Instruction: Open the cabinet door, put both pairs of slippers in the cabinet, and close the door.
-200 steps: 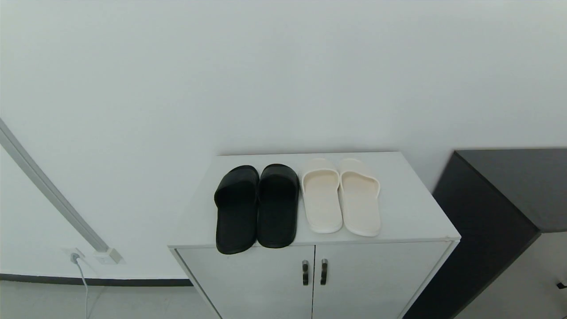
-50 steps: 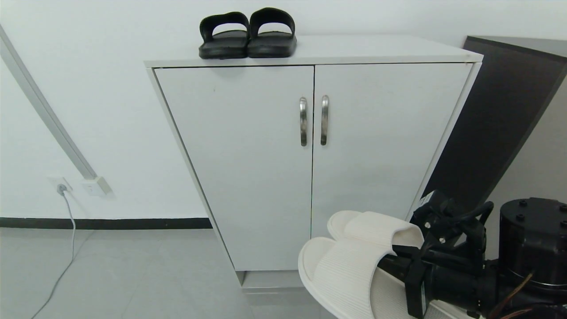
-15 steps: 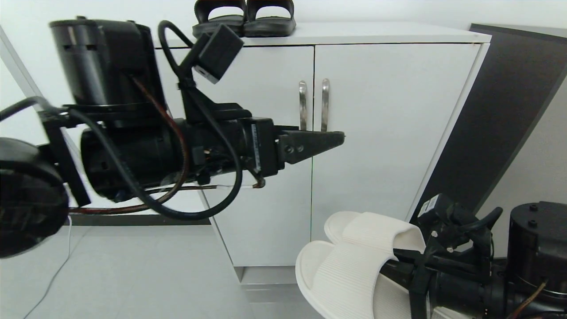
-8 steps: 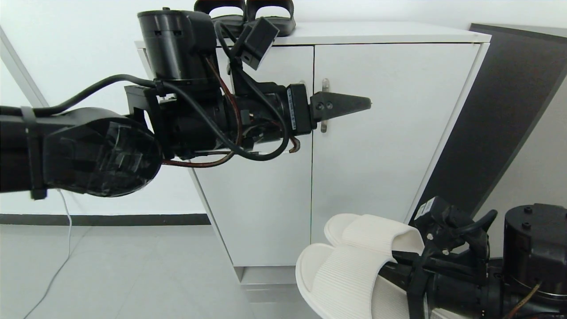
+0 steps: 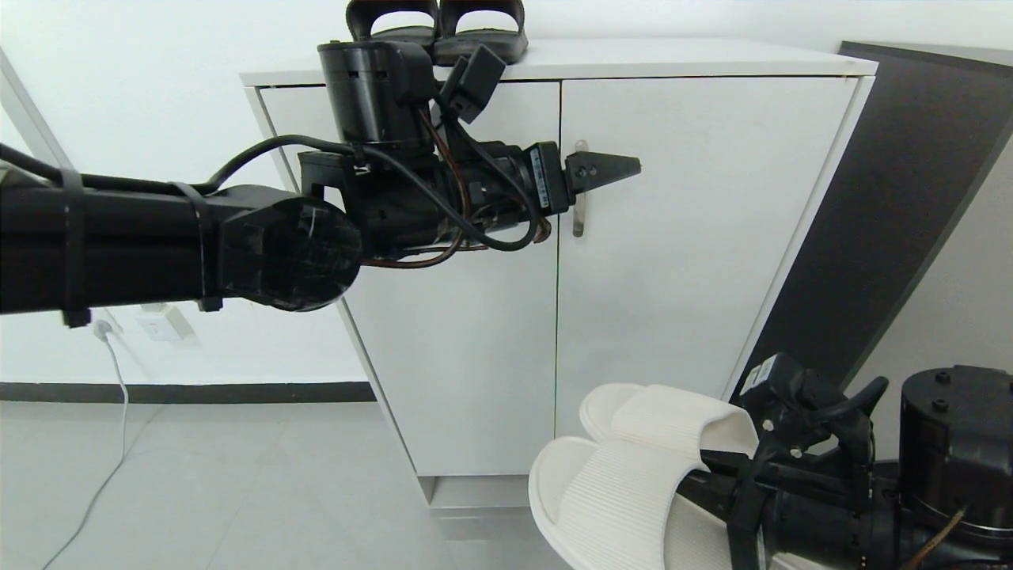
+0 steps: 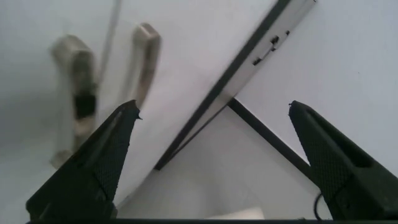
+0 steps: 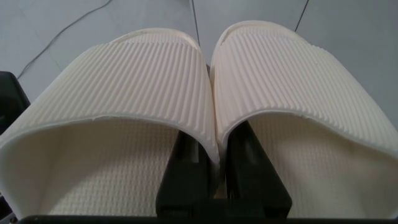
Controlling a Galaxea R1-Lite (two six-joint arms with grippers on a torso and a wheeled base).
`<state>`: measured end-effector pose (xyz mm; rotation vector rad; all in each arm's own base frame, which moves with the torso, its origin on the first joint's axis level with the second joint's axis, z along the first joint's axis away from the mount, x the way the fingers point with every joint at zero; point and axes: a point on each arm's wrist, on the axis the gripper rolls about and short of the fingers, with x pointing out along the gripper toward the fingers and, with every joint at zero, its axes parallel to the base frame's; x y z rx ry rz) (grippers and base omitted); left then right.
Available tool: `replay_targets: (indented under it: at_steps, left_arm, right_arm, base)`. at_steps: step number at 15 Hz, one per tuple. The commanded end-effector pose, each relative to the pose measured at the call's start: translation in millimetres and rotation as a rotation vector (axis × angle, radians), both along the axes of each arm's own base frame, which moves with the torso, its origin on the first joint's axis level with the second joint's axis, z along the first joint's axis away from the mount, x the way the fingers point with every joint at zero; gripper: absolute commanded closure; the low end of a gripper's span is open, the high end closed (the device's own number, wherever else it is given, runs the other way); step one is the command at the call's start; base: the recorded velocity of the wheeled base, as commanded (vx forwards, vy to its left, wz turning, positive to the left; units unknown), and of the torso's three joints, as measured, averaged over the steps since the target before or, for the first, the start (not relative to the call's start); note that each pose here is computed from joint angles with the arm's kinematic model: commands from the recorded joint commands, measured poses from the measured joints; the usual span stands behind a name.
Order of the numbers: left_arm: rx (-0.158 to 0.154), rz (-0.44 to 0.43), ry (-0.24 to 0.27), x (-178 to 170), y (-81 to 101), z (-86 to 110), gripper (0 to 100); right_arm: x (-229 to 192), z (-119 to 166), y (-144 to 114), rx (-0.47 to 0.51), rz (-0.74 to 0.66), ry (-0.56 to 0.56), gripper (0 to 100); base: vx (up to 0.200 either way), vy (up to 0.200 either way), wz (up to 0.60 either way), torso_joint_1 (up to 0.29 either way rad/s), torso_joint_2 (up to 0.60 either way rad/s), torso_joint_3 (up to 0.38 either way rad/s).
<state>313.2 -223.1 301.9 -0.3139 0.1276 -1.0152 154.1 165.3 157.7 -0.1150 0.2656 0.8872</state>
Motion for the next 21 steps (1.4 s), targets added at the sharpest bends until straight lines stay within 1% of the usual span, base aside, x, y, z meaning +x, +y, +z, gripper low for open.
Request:
replay_targets:
  at_steps: [1, 3, 9, 10, 15, 17, 19, 20, 21]
  left_arm:
    - [0.001, 0.021, 0.000, 8, -2.6, -2.8, 0]
    - [0.002, 0.053, 0.005, 16, -2.6, -5.8, 0]
    - [0.001, 0.045, 0.004, 21, -10.3, -8.5, 0]
    - [0.001, 0.045, 0.004, 21, -10.3, -8.5, 100]
    - [0.009, 0.044, 0.014, 14, -6.5, -9.4, 100]
    - [0.013, 0.021, 0.017, -2, -6.3, -7.2, 100]
    - [0.030, -0.001, 0.018, -18, -4.6, -7.3, 100]
    - [0.039, -0.008, 0.011, -26, -3.1, -7.0, 100]
    - [0.040, -0.011, 0.007, -32, -0.2, -6.2, 100]
  right_arm:
    - [0, -1, 1, -0.003, 0.001, 0.003, 100]
    - [0, -2, 1, -0.007, 0.001, 0.006, 100]
    - [0, -4, 1, -0.014, 0.003, 0.013, 100]
    - [1, -5, 1, -0.015, 0.003, 0.014, 100]
    - [-1, -6, 0, -0.020, 0.006, 0.017, 100]
    - [-3, -6, 0, -0.019, 0.015, 0.017, 100]
    - [-8, -8, 1, -0.024, 0.037, 0.023, 100]
    - [-11, -8, 0, -0.017, 0.068, 0.027, 100]
    - [-16, -7, -2, -0.006, 0.110, 0.029, 100]
  base:
    - [0.000, 0.000, 0.00, 0.000, 0.00, 0.000]
    - [0.000, 0.000, 0.00, 0.000, 0.00, 0.000]
    - [0.000, 0.000, 0.00, 0.000, 0.00, 0.000]
    - [0.000, 0.000, 0.00, 0.000, 0.00, 0.000]
    - [0.000, 0.000, 0.00, 0.000, 0.00, 0.000]
    - [0.000, 0.000, 0.00, 0.000, 0.00, 0.000]
    - [0.000, 0.000, 0.00, 0.000, 0.00, 0.000]
    - [0.000, 0.000, 0.00, 0.000, 0.00, 0.000]
    - [0.000, 0.000, 0.00, 0.000, 0.00, 0.000]
